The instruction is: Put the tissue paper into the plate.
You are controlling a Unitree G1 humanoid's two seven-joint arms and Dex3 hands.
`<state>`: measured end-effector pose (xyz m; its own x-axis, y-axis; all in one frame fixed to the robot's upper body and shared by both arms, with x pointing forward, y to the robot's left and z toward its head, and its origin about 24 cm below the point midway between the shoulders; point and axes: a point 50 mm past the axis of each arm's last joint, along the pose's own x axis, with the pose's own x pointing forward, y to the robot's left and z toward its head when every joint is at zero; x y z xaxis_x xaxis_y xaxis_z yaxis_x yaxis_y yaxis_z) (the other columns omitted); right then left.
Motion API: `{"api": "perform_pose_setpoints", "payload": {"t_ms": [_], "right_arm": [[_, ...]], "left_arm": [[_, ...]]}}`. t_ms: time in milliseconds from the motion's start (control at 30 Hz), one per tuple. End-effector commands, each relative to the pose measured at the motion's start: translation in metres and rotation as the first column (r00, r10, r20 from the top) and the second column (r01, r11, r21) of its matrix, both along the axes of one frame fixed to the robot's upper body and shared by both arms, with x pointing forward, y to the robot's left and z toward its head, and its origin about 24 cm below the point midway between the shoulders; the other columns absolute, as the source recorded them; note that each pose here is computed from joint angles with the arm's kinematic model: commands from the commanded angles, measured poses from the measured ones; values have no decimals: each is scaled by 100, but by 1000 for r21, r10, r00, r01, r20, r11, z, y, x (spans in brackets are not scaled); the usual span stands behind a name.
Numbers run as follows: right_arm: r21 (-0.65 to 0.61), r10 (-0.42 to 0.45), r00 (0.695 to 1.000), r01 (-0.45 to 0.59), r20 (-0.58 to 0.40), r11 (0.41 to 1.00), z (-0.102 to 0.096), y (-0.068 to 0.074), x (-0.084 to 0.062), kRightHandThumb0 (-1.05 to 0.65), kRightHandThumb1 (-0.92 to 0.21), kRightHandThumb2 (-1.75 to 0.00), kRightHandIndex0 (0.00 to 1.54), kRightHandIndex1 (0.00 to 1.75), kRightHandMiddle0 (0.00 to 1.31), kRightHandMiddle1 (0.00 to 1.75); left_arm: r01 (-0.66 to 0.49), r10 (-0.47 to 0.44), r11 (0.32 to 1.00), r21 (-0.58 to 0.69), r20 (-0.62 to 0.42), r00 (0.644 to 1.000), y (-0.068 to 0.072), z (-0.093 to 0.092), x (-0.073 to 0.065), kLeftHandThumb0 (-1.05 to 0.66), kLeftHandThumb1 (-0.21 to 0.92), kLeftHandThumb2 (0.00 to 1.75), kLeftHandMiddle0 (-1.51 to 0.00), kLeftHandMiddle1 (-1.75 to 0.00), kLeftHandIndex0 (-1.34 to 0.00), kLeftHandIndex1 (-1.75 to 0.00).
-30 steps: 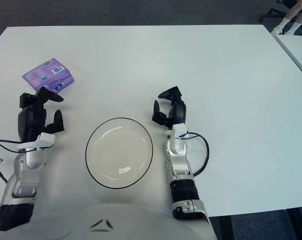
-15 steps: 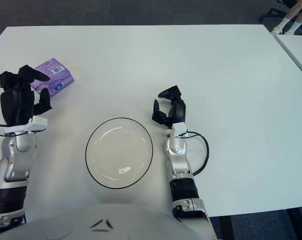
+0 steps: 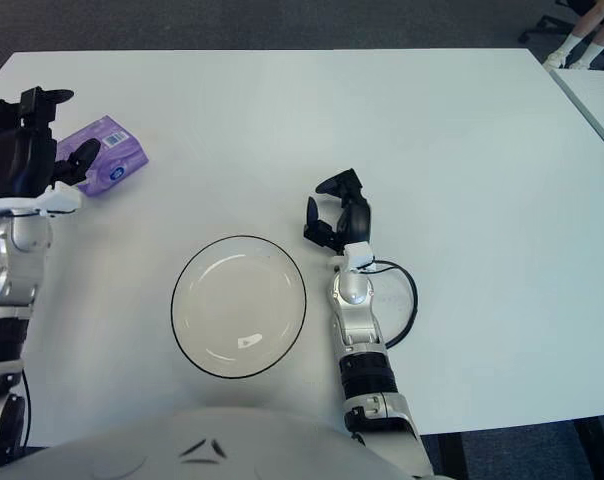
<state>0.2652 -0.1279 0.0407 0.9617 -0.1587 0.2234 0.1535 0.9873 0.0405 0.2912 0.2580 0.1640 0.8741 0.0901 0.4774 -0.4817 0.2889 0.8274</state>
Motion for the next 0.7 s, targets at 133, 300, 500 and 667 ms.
{"api": "perform_pose_setpoints", "payload": {"t_ms": [133, 300, 500, 667], "right_arm": [[-29, -36, 945, 28, -324, 999, -67, -8, -30, -41, -55, -103, 61, 161, 43, 175], [-27, -36, 945, 29, -324, 999, -67, -7, -30, -41, -55, -103, 61, 161, 43, 175], [-25, -33, 945, 27, -326, 999, -67, -7, -30, -41, -55, -102, 60, 161, 43, 175], [-24, -31, 947, 25, -318, 999, -67, -7, -30, -41, -55, -102, 60, 160, 43, 175]], "left_arm": [[12, 3, 995, 100, -154, 988, 7, 8, 25, -105, 92, 55, 0, -1, 0, -2], [-2, 24, 995, 97, -232, 972, 10, 8, 34, -105, 92, 46, 0, 0, 0, 0], [-20, 55, 995, 98, -373, 926, 13, 10, 56, -105, 90, 34, 0, 0, 0, 0], [-4, 48, 996, 95, -468, 882, 13, 11, 69, -105, 87, 30, 0, 0, 0, 0]]}}
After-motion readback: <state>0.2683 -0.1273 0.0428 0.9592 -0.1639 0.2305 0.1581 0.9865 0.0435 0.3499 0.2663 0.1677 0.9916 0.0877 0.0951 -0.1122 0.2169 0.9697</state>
